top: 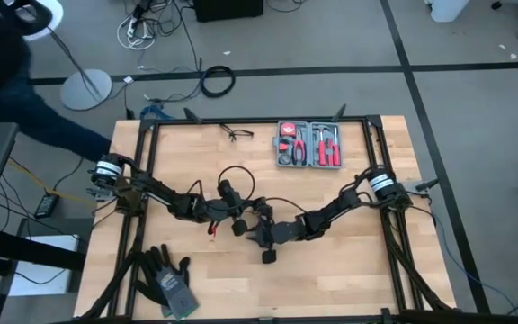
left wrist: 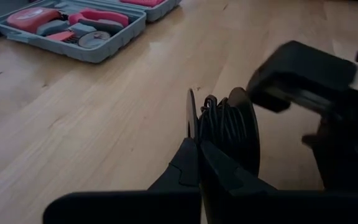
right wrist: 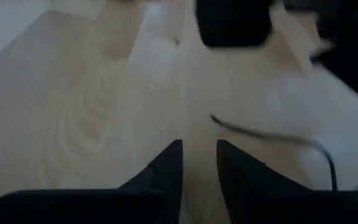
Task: Coil cords
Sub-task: Coil the black wire onto the spool
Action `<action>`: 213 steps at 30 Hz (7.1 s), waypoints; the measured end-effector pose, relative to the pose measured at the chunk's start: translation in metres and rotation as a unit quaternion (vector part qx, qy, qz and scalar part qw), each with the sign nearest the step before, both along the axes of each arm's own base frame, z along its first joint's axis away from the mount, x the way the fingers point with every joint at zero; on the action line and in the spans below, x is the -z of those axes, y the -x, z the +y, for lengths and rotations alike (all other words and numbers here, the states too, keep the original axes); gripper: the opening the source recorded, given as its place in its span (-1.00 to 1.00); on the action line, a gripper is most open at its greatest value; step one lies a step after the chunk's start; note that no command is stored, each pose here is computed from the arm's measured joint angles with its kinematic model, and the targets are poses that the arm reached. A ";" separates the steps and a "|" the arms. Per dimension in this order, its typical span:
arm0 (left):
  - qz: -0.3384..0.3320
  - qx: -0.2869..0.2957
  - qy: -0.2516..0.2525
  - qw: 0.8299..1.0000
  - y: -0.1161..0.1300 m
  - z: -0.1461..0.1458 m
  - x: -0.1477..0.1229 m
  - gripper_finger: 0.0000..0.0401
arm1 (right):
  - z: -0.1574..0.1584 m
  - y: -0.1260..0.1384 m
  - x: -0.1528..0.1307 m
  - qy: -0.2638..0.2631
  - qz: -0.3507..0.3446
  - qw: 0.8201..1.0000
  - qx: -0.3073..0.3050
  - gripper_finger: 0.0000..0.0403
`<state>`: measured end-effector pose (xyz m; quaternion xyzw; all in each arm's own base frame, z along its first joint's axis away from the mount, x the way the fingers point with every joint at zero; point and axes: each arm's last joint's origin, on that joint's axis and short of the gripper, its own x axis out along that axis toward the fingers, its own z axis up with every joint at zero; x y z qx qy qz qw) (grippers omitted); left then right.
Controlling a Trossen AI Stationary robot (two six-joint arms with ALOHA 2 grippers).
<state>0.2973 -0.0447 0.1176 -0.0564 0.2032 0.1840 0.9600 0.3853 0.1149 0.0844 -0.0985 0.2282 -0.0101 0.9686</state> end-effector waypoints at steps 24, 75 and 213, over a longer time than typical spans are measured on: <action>-0.007 -0.004 0.003 1.000 0.000 0.000 -0.001 -1.00 | -0.002 -0.020 -0.002 0.036 0.017 0.999 0.012 -0.41; 0.000 0.002 0.017 1.000 0.000 -0.001 0.001 -1.00 | -0.018 0.050 -0.065 0.105 0.145 0.945 0.275 -1.00; -0.059 -0.024 0.096 0.993 -0.003 0.003 -0.005 -1.00 | -0.032 0.064 -0.015 -0.032 0.105 0.970 0.215 -0.77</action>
